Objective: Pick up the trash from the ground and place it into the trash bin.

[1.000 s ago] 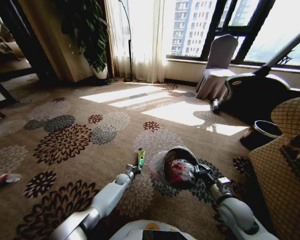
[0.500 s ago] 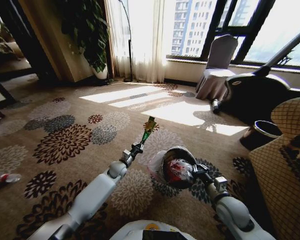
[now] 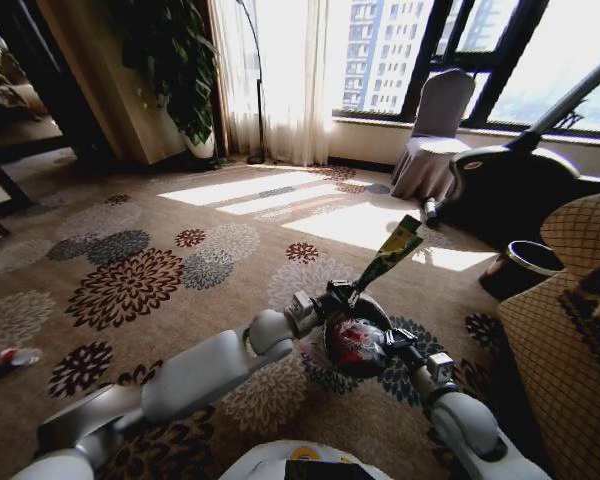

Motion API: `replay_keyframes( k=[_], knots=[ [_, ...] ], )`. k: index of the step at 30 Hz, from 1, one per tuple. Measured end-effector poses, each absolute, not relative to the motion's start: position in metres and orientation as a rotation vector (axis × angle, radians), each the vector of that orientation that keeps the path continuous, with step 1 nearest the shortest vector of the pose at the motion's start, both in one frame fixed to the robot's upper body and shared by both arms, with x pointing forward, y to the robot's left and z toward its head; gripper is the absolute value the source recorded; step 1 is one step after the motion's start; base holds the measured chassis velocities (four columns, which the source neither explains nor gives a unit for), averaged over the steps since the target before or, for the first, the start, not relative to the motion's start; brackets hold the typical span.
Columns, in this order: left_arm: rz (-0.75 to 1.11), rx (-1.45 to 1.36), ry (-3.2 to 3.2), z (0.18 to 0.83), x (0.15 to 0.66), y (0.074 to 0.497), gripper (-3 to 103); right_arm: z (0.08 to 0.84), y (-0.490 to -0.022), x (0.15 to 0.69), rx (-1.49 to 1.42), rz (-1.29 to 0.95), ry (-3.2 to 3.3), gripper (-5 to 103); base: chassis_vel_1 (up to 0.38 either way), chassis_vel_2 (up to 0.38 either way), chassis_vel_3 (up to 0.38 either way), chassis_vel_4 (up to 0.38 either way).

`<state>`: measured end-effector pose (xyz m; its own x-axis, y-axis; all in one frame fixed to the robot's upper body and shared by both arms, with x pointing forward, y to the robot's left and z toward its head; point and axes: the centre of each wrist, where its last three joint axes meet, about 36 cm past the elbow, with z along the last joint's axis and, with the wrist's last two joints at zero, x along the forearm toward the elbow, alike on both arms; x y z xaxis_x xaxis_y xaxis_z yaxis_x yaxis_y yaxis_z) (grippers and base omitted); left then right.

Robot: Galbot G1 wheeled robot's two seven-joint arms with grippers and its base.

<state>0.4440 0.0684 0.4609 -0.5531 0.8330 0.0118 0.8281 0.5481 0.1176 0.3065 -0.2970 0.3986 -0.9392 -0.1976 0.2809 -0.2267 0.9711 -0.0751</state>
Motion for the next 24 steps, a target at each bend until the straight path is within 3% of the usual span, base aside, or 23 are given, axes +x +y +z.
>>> replay_keyframes(
  k=[16,24],
  knots=[
    [0.208,1.582,2.853,0.415,0.421,0.061,0,0.394,-0.289,0.309,0.317,0.121,-2.854,2,0.000,0.000,0.000,0.000],
    [0.341,1.592,2.961,0.406,0.417,0.071,0,0.395,-0.292,0.308,0.296,0.118,-2.859,2,0.000,0.000,0.000,0.000]
  ],
)
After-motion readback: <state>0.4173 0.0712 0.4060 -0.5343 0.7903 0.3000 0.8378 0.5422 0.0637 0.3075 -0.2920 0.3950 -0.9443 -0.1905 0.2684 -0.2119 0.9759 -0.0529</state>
